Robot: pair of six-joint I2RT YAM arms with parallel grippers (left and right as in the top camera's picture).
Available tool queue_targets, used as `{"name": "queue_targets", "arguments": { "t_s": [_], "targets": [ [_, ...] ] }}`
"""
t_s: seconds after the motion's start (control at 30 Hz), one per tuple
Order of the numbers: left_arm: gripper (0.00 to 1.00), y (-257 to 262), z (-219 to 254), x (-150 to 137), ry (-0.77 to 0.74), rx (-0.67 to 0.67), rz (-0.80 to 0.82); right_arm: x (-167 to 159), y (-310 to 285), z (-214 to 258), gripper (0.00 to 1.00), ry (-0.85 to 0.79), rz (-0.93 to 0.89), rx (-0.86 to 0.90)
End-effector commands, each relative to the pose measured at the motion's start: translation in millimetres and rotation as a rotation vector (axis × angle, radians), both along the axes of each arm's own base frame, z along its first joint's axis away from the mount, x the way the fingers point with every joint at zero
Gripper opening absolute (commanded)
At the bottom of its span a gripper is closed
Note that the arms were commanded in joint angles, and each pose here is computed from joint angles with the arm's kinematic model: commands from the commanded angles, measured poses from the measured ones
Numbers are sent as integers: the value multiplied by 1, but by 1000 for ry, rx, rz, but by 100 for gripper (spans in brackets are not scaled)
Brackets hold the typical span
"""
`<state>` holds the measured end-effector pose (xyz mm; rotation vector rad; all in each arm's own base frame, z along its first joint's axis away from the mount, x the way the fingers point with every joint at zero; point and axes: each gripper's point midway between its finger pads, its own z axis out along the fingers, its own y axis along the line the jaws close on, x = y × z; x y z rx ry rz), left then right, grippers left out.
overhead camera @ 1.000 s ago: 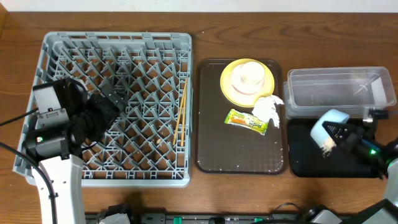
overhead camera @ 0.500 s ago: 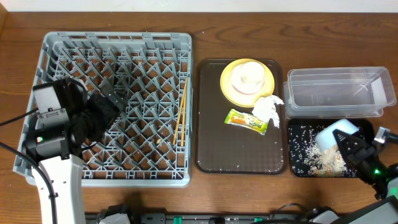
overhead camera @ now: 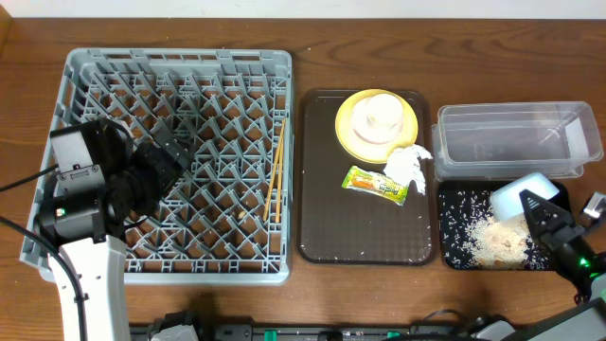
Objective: Sort waste into correct bins and load items into the dishwasher rack
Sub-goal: 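Tip the blue bowl over the black tray to dump food scraps, then carry the empty blue bowl back and set it on the brown tray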
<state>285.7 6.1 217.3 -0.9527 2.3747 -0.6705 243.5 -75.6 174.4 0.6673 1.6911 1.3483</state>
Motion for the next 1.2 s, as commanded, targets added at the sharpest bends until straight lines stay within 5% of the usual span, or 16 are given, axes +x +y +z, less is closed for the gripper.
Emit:
{"name": "queue_targets", "arguments": {
  "t_s": [0.0,0.33,0.63,0.97,1.17],
  "targets": [
    [91,1,6,2,-16,-4,1,-1,-1,7,1,-13,-6,72],
    [91,1,6,2,-16,-4,1,3,-8,6,1,-40,-6,-6],
    [91,1,6,2,-16,-4,1,17,-3,7,1,126,28,36],
    [91,1,6,2,-16,-4,1,54,130,45,1,372,394,-630],
    [91,1,6,2,-16,-4,1,52,233,13,1,365,492,-991]
  ]
}}
